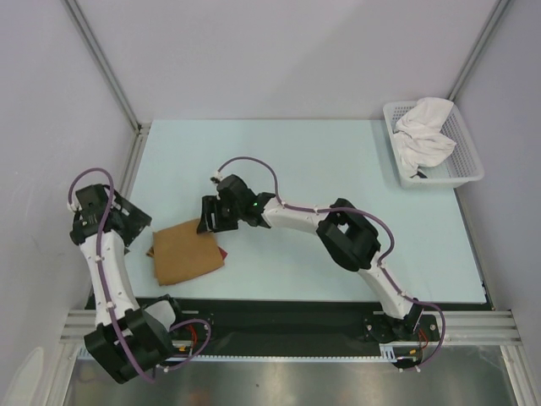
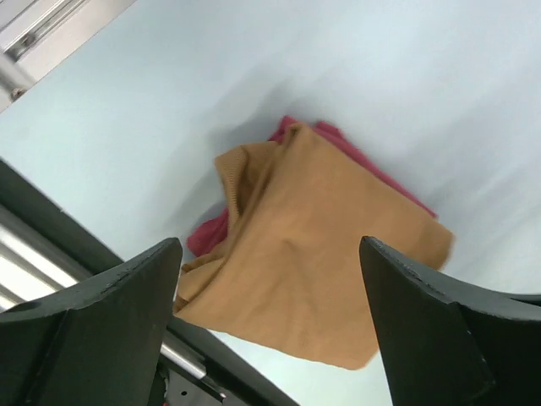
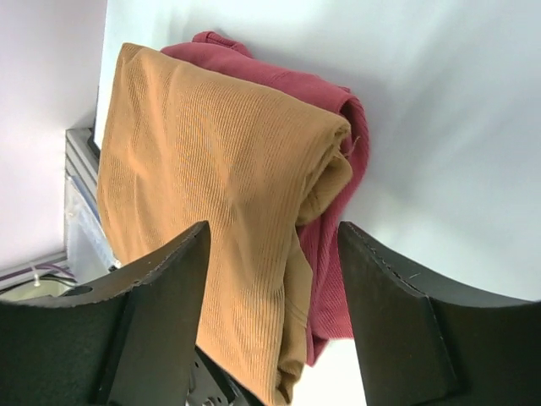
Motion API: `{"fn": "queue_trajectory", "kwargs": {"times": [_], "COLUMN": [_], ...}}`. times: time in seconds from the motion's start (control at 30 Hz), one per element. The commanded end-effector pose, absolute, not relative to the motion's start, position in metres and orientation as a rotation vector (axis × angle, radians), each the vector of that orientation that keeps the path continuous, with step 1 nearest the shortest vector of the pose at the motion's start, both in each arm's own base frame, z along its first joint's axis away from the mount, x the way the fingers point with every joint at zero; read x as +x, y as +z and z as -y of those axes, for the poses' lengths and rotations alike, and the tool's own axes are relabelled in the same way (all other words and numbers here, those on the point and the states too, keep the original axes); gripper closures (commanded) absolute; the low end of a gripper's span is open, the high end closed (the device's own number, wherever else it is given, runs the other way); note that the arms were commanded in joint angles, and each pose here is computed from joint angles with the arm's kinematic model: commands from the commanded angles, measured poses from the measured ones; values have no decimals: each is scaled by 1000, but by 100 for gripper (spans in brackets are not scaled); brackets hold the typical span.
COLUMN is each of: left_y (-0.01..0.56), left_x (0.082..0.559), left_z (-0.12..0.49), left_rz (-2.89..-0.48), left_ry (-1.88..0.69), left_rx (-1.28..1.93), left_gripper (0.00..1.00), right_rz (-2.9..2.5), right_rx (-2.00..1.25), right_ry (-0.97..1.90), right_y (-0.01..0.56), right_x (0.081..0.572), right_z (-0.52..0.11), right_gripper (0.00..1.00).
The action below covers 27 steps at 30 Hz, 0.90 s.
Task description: Fold and stack the tank tops
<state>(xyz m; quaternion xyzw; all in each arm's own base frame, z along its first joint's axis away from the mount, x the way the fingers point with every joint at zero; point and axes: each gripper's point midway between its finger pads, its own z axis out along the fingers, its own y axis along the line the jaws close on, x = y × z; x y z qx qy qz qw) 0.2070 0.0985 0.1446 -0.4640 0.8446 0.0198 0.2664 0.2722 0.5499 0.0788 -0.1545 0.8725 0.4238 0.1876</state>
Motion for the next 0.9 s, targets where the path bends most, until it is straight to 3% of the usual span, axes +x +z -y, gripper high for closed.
{"fn": "queue_trajectory", "kwargs": {"times": [0.0,0.27,0.3,0.33,0.4,0.43,0.5,0.7,0.87], "left_y": [183,207,204,209,209,214,213,228,196], "left_x": [215,242,245,257,263,274,279,302,295], "left_z": [-88,0,11,15,51,55,94,167,208], "left_rz": [-2227,-2233,-2235,-2185,-2200,-2160,-2176,-2061,-2034], "left_ry": [-40,-498,-526,-512,-557,-550,-618,-687,-705], "left_rx": [-1078,-690,-658,-659,-551,-580,-478,-280,-96], "left_gripper": [8,0,0,0,0,0,0,0,0], "right_rz": [-2293,-2160,-2143,-2168,-2097,-2140,-2077,-2020,-1867], "right_rx": [-463,-437,-422,-413,-370,-324,-293,-149,-4], "right_ry": [1175,1170,1144,1107,1047,972,963,758,512], "right_y": [151,207,210,196,217,194,215,187,198], "right_x": [287,290,298,296,303,310,311,312,295], "right_z": [-541,-486,-470,-455,-424,-396,-365,-243,-160], "right_gripper": [34,31,27,13,0,0,0,0,0]}}
